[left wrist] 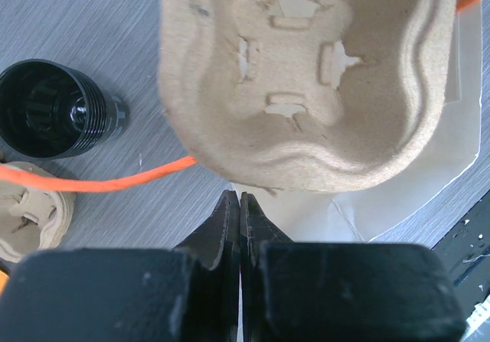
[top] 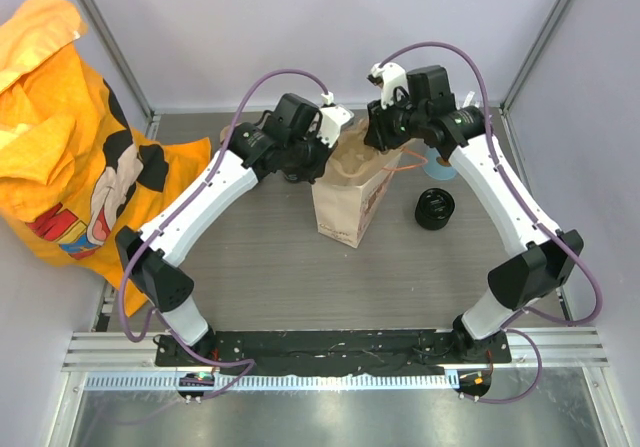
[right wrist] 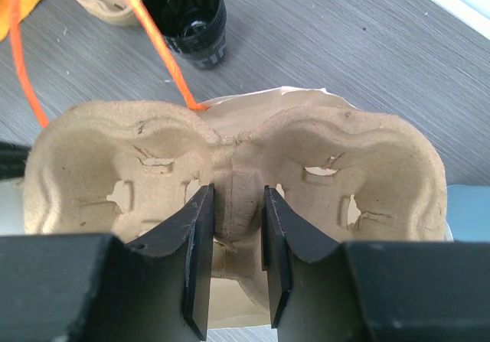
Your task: Pack the takeout coffee
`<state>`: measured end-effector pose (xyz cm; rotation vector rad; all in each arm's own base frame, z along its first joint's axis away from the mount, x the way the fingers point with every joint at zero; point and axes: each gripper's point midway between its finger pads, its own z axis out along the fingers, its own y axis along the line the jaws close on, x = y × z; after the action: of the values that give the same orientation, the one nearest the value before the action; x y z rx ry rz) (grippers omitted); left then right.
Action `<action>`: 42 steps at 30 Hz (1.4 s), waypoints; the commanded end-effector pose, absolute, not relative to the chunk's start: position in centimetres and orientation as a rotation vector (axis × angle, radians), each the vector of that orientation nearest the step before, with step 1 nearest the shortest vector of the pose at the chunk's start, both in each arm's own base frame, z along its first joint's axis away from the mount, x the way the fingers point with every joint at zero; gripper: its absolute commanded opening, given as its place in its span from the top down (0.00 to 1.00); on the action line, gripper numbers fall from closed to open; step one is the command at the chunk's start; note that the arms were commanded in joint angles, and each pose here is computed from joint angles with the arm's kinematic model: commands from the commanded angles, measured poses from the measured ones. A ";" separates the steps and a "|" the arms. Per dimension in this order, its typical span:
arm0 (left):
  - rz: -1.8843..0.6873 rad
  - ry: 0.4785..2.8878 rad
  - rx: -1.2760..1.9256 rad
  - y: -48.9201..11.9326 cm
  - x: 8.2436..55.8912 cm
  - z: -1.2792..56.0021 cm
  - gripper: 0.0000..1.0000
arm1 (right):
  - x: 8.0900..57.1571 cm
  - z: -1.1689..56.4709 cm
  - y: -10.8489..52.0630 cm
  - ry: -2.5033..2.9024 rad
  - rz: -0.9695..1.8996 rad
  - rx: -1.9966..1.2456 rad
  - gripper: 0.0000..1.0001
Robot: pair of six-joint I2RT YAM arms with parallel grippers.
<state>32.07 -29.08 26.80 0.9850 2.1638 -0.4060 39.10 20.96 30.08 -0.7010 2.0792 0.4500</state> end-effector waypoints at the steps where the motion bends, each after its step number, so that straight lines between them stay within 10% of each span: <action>1: -0.432 2.035 0.949 -29.2 31.8 31.3 1.00 | 37.9 31.1 20.3 2.016 0.428 -0.749 0.71; 42: -0.325 2.052 0.808 -28.0 33.7 32.1 0.88 | 34.2 28.1 23.2 1.973 0.336 -1.162 0.71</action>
<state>32.83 -27.53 27.23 0.8942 2.1904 -0.2880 35.24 22.87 28.39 -1.0744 1.9787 0.3312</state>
